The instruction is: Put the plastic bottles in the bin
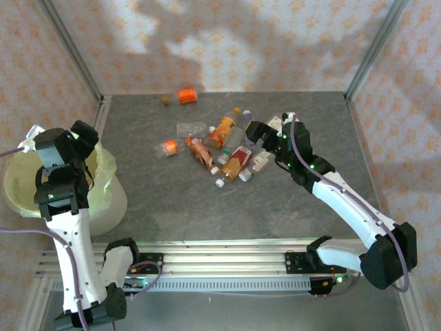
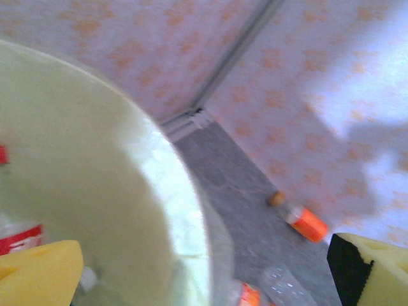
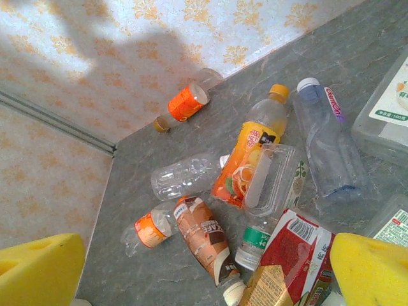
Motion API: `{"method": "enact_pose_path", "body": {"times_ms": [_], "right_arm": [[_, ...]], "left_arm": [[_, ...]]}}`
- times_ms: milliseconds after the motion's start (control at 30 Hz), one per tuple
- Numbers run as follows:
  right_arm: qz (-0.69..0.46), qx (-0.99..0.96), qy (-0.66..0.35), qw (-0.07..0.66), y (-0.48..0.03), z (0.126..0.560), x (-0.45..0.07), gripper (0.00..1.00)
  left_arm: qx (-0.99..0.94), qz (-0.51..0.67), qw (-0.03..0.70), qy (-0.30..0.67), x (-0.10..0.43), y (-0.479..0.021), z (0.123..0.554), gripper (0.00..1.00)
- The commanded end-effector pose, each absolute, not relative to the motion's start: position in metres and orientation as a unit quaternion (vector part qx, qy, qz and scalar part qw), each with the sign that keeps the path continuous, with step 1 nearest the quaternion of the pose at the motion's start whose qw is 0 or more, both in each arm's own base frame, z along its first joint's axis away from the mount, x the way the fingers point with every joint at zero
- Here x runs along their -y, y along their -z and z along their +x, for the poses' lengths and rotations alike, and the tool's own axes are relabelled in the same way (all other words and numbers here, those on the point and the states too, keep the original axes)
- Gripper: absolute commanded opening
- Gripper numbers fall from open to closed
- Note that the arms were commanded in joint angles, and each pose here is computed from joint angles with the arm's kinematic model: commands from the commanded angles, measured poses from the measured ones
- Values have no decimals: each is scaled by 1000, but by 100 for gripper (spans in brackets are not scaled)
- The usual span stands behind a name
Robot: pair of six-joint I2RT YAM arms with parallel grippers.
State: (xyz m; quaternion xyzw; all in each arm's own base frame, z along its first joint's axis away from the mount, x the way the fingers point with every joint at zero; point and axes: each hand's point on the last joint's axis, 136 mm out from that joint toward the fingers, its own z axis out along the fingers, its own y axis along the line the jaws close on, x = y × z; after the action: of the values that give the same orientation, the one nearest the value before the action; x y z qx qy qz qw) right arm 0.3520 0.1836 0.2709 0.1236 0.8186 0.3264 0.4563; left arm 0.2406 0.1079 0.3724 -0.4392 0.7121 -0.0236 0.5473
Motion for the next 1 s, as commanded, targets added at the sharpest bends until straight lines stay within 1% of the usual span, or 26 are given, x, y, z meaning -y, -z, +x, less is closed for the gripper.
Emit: {"method": "enact_pose_path", "body": {"times_ms": [0, 267, 400, 500, 600, 700, 833, 967], "right_arm": [[133, -817, -320, 461, -275, 352, -178, 99], [151, -819, -295, 468, -267, 348, -165, 99], [188, -839, -231, 455, -241, 348, -143, 99], [227, -856, -193, 422, -218, 346, -127, 99], [258, -876, -170, 371, -185, 347, -122, 99], [295, -884, -149, 331, -158, 348, -115, 99], [318, -887, -183, 282, -128, 361, -121, 100], [318, -902, -180, 229, -105, 375, -128, 98]], "left_arm": [[-706, -427, 561, 67, -87, -390, 247, 100], [-743, -366, 552, 98, -33, -400, 290, 100], [-770, -323, 540, 107, 7, -394, 317, 100], [-794, -299, 518, 111, 30, -381, 334, 100], [-815, -280, 493, 121, 46, -367, 344, 100], [-827, -271, 479, 114, 48, -357, 346, 100], [-834, -266, 472, 100, 45, -350, 341, 100], [-835, -269, 470, 101, 43, -343, 332, 100]]}}
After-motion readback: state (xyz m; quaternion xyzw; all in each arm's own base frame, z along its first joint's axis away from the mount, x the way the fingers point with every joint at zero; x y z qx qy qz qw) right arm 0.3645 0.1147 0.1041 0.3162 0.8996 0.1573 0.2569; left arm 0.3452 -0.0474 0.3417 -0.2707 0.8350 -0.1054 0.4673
